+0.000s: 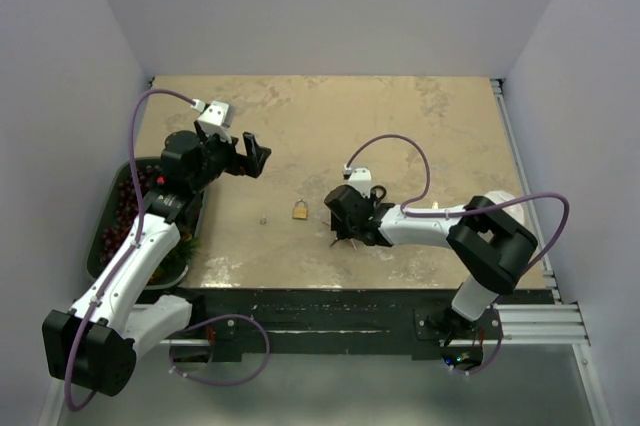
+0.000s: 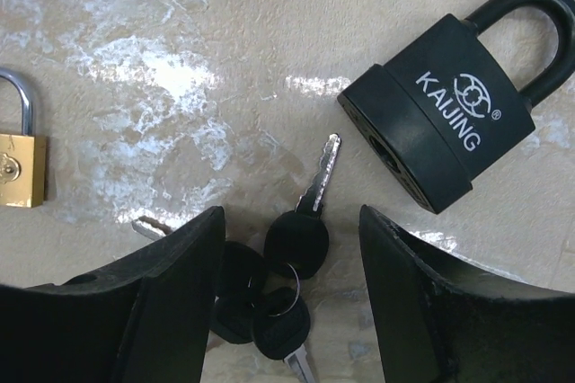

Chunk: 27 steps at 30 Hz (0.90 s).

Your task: Unlock with the key

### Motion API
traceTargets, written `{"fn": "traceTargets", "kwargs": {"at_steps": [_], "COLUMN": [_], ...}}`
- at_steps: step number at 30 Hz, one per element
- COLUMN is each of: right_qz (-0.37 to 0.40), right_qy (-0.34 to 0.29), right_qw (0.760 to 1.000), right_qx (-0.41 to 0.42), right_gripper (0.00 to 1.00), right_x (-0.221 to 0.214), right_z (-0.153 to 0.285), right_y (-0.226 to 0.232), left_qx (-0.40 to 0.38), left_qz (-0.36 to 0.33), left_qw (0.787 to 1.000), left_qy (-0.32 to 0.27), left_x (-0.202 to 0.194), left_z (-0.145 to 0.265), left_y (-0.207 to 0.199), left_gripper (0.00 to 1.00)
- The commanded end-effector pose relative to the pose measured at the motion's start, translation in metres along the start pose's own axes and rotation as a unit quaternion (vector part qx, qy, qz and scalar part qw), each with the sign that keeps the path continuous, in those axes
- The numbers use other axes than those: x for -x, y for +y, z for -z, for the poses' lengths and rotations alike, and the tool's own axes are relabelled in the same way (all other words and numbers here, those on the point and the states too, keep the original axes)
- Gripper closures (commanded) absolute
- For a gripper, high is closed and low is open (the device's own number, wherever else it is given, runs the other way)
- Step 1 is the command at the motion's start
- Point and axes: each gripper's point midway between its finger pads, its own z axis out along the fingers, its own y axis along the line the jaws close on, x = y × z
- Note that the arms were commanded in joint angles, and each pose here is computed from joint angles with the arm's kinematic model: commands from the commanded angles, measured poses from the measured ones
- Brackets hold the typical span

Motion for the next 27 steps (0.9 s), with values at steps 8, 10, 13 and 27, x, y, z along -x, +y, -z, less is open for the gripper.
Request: {"fn": "traceTargets", "kwargs": {"at_steps": [8,10,13,27], "right_qz": [0.008,0.003,0.002,0.0], "right_qy": [0.006,0.006,0.005,-0.017], "right_qw": [1.0,1.0,1.0,1.0], "right_qx": [-0.029,-0.017,-0.014,0.009], "right_gripper": [0.45,0.52,0.55,0.82], "right_x": [-0.003,-0.002,-0.004,0.018], "right_z": [0.001,0.006,0.007,0.014], "right_y": [-0.005,-0.002,-0.002,0.015], "left_qx": [0.009,0.008,0.006,0.005], "left_qz": [0.001,0.003,0.004,0.005], "left_qw": [1.0,1.0,1.0,1.0], "left_qy": [-0.023,-0.023,-0.024,-0.024], "left_x": [0.011,0.011,0.012,0.012], "left_z": [0.003,0.004,0.004,0.005], "left_y": [0.001,0.0,-0.001,-0.001], "left_gripper": [0.04,0.04,0.04,0.04]}}
